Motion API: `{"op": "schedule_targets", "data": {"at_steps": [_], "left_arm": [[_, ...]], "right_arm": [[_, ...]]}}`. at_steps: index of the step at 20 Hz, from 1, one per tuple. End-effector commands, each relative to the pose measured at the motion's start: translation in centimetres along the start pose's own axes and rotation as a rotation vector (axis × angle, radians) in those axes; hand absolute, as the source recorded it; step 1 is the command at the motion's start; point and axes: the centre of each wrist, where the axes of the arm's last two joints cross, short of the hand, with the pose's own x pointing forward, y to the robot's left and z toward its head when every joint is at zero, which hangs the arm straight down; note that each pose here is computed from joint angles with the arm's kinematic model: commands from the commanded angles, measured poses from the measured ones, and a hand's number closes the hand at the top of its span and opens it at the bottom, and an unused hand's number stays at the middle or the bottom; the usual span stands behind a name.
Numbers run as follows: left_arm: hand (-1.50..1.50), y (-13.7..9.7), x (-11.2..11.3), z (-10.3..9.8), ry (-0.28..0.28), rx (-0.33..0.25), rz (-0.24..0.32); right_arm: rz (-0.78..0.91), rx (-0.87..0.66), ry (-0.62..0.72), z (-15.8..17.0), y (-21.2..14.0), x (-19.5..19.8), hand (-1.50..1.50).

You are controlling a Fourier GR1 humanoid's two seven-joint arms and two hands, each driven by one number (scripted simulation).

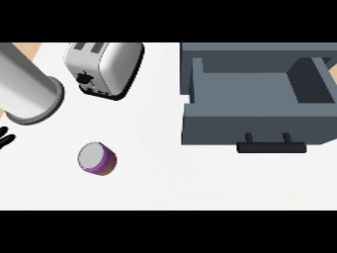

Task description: Pick up the can, place it into the drawer and close the drawer

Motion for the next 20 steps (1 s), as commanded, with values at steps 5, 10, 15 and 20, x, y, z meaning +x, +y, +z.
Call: {"op": "schedule_targets", "data": {"at_steps": [5, 10, 15, 20], "left_arm": [[-1.5, 0.9, 0.6, 1.6, 0.037, 0.035, 0.13], [-1.5, 2.1, -2.0, 1.1, 0.069, 0.054, 0.243], [-1.5, 0.9, -0.5, -1.8, 0.126, 0.038, 0.294], [-1.5, -0.3, -1.7, -2.8, 0.131, 0.039, 0.293]], "right_arm": [[-0.012, 0.009, 0.002, 1.0, -2.6, -1.4, -1.5], [-0.01, 0.019, 0.014, -0.1, -3.0, -2.0, -1.5], [-0.003, 0.012, -0.01, 2.6, -4.9, 0.2, -1.5], [-0.021, 0.017, 0.005, 3.5, -6.8, 0.4, -1.5]]}}
